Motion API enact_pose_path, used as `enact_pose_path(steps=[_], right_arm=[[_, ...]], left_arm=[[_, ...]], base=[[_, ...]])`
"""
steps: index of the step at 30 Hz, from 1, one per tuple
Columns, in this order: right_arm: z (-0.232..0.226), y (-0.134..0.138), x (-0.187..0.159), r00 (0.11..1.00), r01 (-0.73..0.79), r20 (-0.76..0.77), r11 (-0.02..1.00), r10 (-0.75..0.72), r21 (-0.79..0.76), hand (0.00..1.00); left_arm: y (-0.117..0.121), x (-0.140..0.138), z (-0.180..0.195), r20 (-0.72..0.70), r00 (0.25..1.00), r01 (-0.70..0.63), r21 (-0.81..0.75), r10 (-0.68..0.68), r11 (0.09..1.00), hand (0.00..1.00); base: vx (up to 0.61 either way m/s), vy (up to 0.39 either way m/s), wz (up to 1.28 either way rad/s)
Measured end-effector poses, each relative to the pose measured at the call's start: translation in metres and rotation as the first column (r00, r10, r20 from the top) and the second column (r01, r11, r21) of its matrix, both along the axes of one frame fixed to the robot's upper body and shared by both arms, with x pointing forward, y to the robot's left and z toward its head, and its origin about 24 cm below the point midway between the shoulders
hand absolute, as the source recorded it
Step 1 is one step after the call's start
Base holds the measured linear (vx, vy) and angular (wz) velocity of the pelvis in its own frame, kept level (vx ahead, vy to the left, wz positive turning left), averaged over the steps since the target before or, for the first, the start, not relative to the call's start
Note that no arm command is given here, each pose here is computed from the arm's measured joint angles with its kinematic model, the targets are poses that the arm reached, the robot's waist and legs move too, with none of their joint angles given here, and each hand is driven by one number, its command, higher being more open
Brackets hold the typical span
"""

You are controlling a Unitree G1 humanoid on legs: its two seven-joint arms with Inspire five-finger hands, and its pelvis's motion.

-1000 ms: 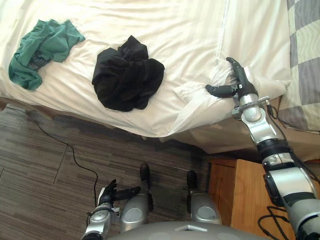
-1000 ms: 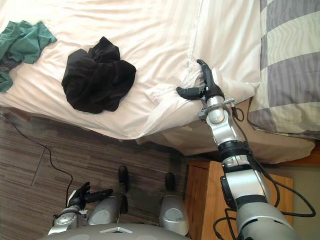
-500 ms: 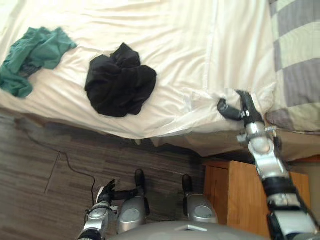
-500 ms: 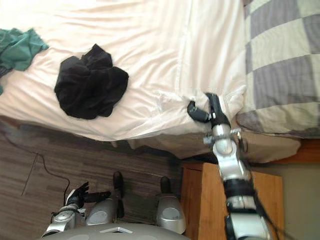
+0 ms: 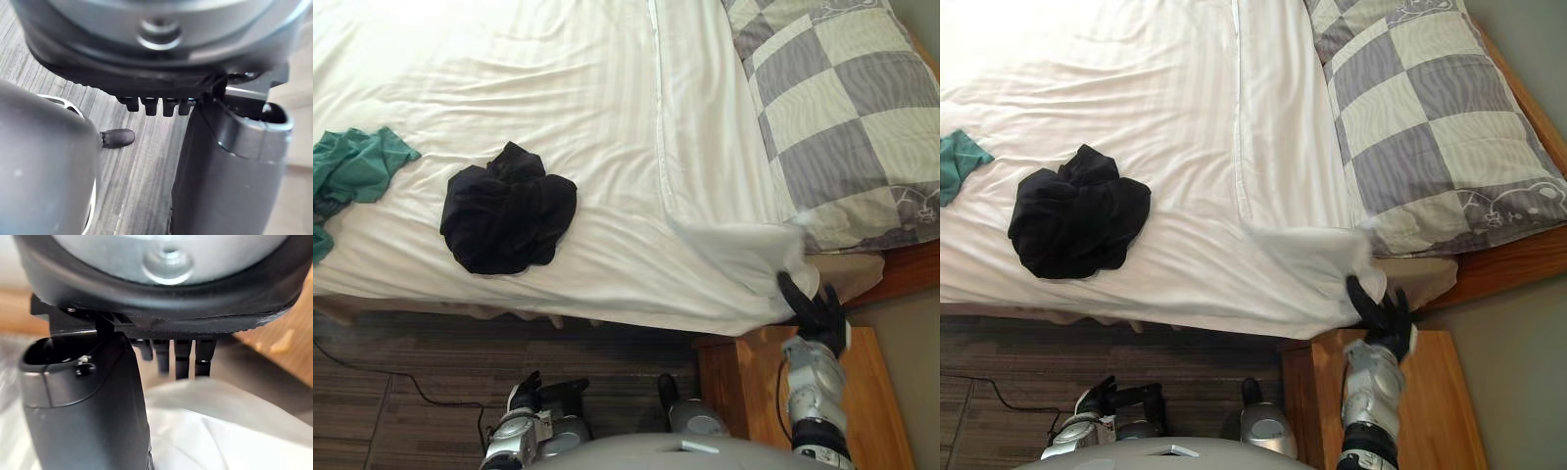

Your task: Tidy up the quilt and then pick up the clothes from the bed and put them into the laundry hamper

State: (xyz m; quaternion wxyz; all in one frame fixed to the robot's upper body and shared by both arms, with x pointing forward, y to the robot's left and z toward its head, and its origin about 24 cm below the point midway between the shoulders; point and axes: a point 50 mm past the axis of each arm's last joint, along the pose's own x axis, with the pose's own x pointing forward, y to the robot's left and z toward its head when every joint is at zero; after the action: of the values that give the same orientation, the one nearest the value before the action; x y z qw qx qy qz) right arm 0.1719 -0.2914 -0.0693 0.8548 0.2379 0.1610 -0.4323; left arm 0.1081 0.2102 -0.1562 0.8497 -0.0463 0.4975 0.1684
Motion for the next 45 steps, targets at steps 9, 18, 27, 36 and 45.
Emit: enact_pose_path(steps=[9,18,27,36,45], right_arm=[[-0.010,-0.044,-0.101,0.748,0.663,-0.097,0.744,-0.657,0.084,1.00],[0.052,-0.058,-0.075,0.735,0.662,0.209,0.749,-0.645,-0.014,0.00],[0.104,-0.013,0.032,0.840,0.283,0.491,0.959,-0.230,-0.035,0.00],[0.223,0.022,0.141,0.599,-0.014,0.794,0.993,0.105,-0.120,0.00],[0.334,-0.006,0.168,0.444,0.079,0.879,0.970,0.174,-0.232,0.00]], left_arm=[[-0.007,-0.017,-0.005,-0.025,0.991,-0.135,-0.039,0.134,0.990,1.00],[-0.005,-0.029,-0.007,-0.048,0.985,-0.168,-0.023,0.167,0.985,1.00],[-0.006,-0.034,-0.008,-0.093,0.995,-0.021,0.008,0.021,1.000,1.00],[0.004,-0.006,0.000,-0.022,0.998,0.063,0.057,-0.062,0.996,1.00],[-0.002,0.014,0.007,0.076,0.990,0.113,0.051,-0.116,0.992,1.00]], base=[[0.01,-0.005,-0.10],[0.00,-0.005,0.01],[-0.05,-0.023,0.19],[-0.07,0.024,0.17],[-0.03,0.033,0.22]])
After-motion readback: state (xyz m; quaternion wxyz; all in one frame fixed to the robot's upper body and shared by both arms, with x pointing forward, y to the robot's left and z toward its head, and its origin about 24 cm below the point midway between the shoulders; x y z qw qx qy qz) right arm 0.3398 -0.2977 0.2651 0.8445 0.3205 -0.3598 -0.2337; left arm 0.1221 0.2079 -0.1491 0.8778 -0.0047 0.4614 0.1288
